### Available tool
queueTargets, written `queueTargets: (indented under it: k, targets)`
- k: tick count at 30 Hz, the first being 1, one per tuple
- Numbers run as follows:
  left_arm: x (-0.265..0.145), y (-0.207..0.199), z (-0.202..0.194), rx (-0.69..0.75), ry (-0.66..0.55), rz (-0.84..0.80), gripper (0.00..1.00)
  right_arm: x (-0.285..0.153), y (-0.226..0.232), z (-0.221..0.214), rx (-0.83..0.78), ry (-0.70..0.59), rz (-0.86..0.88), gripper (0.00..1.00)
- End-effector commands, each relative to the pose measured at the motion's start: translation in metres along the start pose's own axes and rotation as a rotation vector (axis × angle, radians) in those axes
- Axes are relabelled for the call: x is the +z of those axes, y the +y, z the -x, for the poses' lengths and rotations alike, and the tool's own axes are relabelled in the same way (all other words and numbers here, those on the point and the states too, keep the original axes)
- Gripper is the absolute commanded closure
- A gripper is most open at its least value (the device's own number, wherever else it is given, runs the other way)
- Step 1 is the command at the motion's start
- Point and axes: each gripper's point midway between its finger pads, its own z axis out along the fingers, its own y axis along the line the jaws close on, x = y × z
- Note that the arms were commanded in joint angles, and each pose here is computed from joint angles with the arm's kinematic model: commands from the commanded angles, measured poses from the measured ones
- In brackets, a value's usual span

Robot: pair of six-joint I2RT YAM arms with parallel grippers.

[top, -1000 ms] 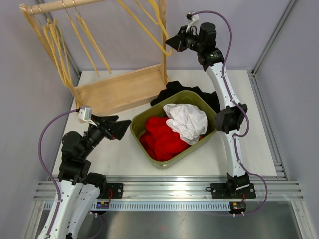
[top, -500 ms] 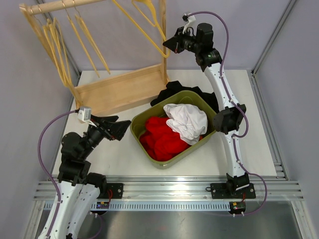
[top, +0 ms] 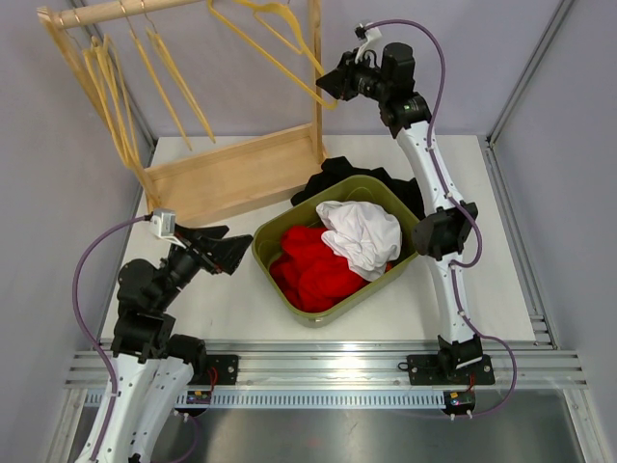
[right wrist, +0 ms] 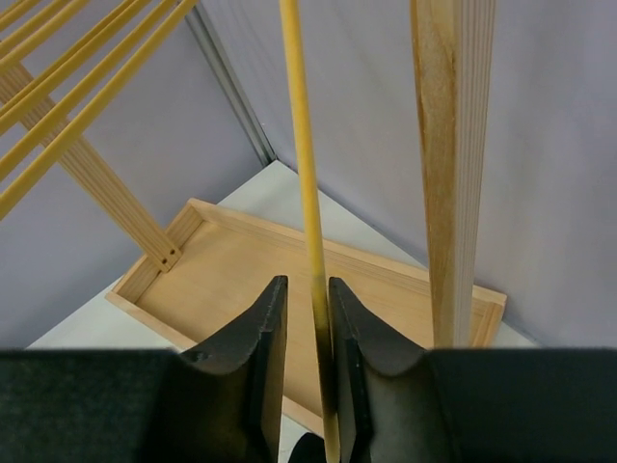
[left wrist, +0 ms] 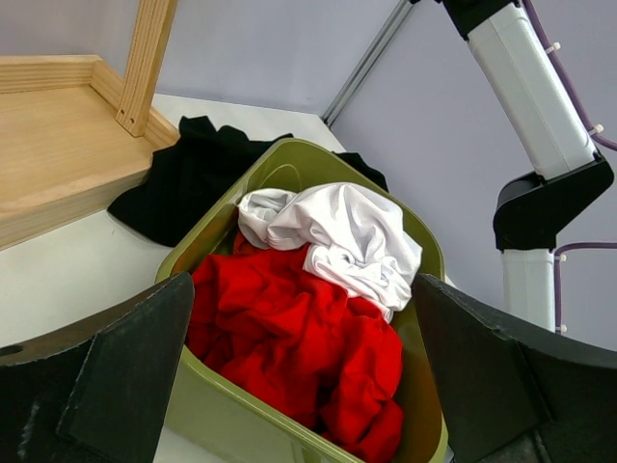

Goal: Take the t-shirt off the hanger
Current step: Hang the hanger back to the clothesline with the right arm

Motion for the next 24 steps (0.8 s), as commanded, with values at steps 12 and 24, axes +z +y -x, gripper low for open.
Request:
queueTargets:
  k: [12,24]
  targets:
    - [-0.008,-0.009,0.007,0.008,-0.041,-0.02,0.01,-0.058,0.036,0.103,-0.159,-0.161,-0.006,0.09]
    - [-0.033,0.009,0.023,0.148,0.0,0.183,0.01,-0.173,0.034,0.14,-0.183,-0.098,0.014,0.01]
